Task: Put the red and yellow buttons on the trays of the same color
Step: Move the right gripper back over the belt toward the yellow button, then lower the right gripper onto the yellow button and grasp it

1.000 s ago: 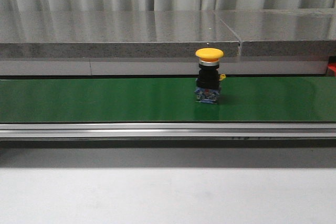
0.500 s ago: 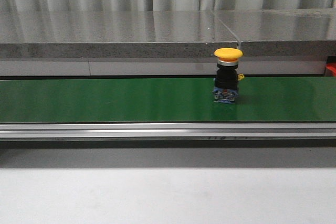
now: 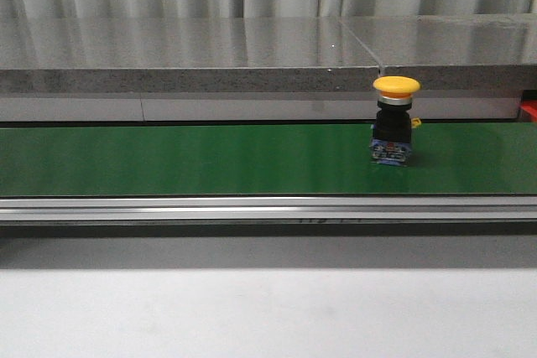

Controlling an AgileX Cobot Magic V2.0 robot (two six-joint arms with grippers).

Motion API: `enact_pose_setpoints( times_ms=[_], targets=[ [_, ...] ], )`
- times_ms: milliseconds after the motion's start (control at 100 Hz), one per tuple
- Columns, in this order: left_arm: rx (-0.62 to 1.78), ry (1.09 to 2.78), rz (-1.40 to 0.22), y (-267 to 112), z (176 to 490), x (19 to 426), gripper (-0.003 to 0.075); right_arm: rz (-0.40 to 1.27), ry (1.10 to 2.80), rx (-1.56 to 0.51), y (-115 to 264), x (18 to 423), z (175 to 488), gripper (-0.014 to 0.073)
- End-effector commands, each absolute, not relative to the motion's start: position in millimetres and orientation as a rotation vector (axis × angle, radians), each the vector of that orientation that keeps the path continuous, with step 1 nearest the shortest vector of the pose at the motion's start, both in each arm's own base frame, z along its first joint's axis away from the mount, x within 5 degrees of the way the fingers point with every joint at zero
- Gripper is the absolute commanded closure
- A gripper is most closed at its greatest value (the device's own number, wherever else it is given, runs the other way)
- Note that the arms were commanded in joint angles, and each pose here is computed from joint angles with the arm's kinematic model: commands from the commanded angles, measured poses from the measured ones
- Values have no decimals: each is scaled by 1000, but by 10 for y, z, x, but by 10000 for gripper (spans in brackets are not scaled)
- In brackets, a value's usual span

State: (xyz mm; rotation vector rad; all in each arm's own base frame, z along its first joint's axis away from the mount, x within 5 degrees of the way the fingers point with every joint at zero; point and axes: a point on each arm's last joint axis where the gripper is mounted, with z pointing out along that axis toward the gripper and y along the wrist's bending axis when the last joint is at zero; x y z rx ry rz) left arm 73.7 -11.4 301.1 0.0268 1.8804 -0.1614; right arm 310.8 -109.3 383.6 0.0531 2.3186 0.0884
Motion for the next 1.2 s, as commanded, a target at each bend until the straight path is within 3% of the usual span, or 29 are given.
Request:
enact_pose_setpoints(
  times_ms=[0, 410, 700, 1190],
  targets=[
    [15, 1790, -174, -114, 3157, 753, 739, 92, 2251, 4, -868, 2878, 3967, 22],
    [15, 1790, -174, -114, 3157, 753, 739, 252, 2418, -310, -79, 2622, 3220, 22],
    [15, 1790, -174, -114, 3157, 753, 739, 234, 2362, -486, 211, 2729, 3094, 22],
    [15, 1790, -174, -114, 3157, 753, 739, 232, 2385, -517, 362, 3180, 2783, 27]
  ],
)
